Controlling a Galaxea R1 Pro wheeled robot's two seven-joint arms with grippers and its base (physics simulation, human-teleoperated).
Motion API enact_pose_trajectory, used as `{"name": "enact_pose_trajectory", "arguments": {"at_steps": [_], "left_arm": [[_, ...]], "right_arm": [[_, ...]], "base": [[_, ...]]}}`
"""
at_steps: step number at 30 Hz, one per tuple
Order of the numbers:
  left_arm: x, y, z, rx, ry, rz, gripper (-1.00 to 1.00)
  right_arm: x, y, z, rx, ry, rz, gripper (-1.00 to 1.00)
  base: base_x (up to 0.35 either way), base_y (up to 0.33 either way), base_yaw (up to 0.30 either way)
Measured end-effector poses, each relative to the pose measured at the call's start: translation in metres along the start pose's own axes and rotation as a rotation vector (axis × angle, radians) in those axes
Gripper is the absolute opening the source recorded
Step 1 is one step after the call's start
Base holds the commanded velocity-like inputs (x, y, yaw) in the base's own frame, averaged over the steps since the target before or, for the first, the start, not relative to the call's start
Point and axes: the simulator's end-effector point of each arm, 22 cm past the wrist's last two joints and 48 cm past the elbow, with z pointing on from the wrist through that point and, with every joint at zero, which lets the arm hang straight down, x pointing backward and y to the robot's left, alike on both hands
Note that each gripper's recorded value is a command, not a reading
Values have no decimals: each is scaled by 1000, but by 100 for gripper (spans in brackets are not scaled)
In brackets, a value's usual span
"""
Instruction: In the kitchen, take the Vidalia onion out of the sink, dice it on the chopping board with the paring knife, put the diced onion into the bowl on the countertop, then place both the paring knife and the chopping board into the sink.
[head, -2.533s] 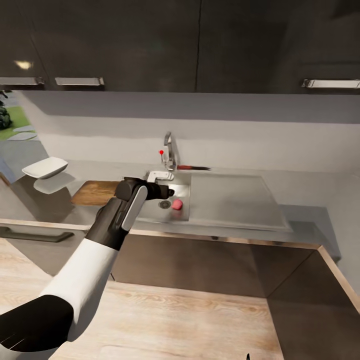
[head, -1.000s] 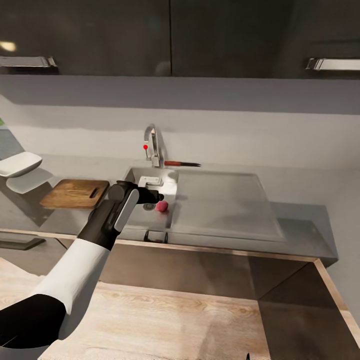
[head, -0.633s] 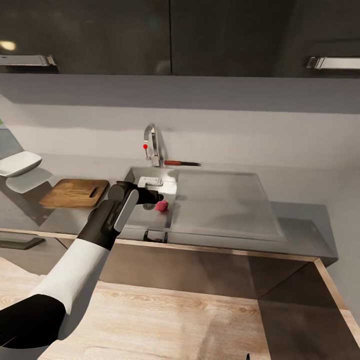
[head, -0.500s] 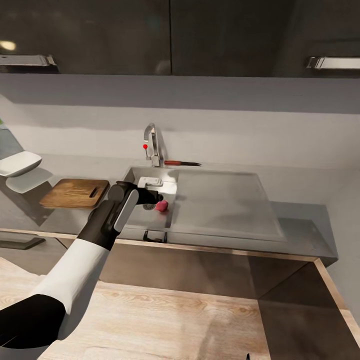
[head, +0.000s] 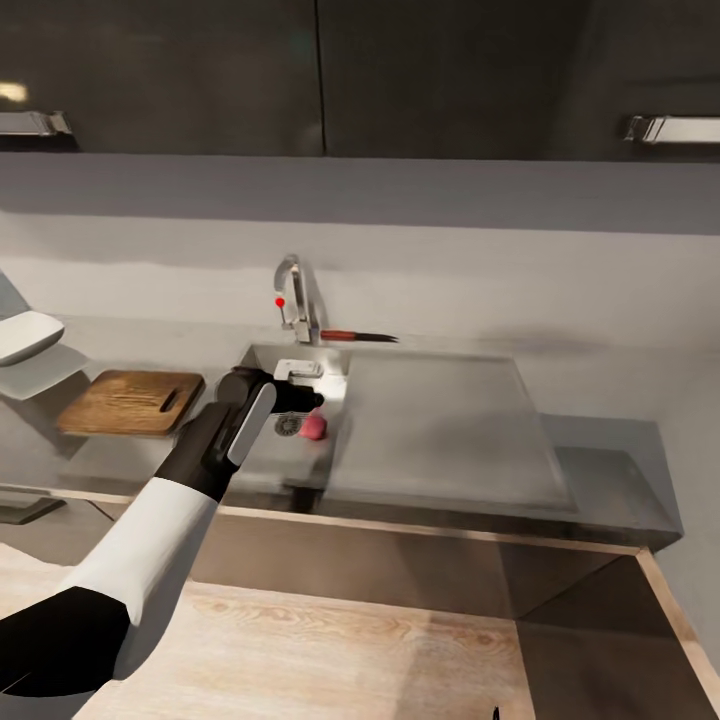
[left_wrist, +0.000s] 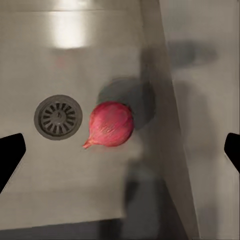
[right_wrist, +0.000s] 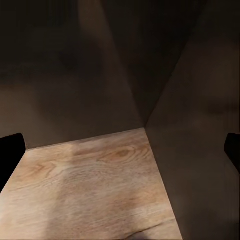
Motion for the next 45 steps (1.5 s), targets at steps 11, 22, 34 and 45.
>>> {"name": "enact_pose_trajectory", "arguments": {"at_steps": [11, 22, 34, 45], "left_arm": [[6, 2, 6, -4, 13, -4, 100], [17, 6, 19, -12, 20, -17, 100], [27, 7, 30, -12, 40, -20, 100], [37, 16, 39, -22, 58, -22, 100]], "right_arm": [[0, 0, 0, 0, 1, 0, 100], [2, 0, 0, 1, 6, -2, 100], [9, -2, -2, 3, 23, -8, 100], [16, -3, -4, 5, 39, -14, 100]], "base": [[97, -19, 0], [82, -1, 0], [7, 0, 0], [0, 0, 0]]}}
